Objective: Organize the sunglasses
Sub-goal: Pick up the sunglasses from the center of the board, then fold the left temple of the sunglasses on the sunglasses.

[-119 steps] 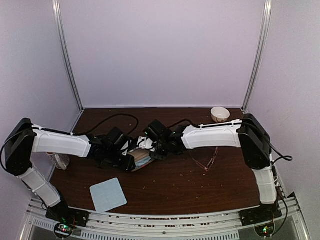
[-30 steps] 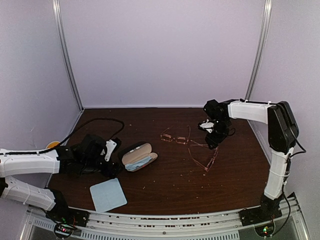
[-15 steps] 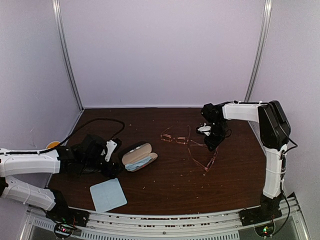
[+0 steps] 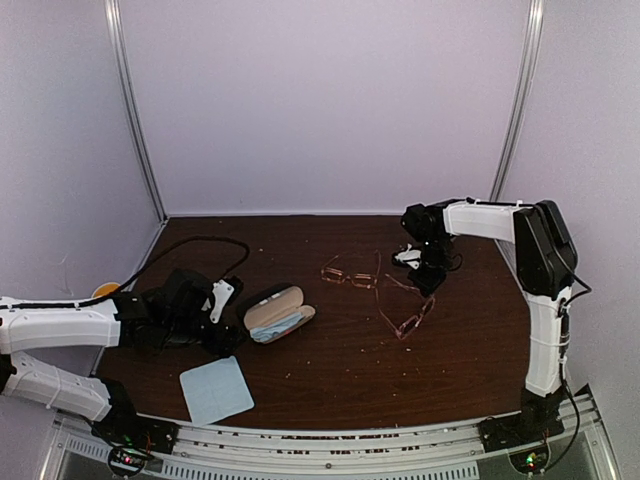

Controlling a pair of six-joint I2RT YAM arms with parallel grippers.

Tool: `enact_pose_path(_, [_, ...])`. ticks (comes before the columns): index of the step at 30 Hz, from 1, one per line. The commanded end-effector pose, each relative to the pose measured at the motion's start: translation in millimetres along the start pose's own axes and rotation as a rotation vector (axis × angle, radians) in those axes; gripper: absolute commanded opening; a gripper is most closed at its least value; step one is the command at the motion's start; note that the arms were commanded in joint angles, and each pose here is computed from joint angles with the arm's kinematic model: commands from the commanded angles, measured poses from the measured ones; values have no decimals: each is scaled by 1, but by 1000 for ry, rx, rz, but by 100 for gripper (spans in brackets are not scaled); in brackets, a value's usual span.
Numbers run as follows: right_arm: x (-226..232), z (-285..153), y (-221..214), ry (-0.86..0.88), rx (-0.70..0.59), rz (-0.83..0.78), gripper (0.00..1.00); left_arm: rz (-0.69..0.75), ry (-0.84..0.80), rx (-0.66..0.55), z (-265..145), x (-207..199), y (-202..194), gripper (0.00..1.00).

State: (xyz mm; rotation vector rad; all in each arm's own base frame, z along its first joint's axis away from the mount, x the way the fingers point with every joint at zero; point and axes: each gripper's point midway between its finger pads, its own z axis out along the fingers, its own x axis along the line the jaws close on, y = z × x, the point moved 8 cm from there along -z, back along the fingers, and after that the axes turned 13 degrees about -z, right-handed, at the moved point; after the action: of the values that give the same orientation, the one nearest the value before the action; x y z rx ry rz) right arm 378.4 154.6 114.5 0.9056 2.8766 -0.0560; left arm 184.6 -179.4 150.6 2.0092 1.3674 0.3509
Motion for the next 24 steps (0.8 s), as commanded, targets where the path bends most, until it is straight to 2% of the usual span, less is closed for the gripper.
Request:
enact_pose_path(1, [1, 3, -4, 35, 31, 8, 0, 5, -13, -35, 0, -2, 5, 73])
enact_pose_path(10, [6, -21, -4, 30, -68, 40, 0, 1, -10, -36, -1, -2, 6, 72])
enact_pose_path(24, [31, -97, -5, -36, -361, 162, 0, -45, -119, -86, -25, -14, 24, 72])
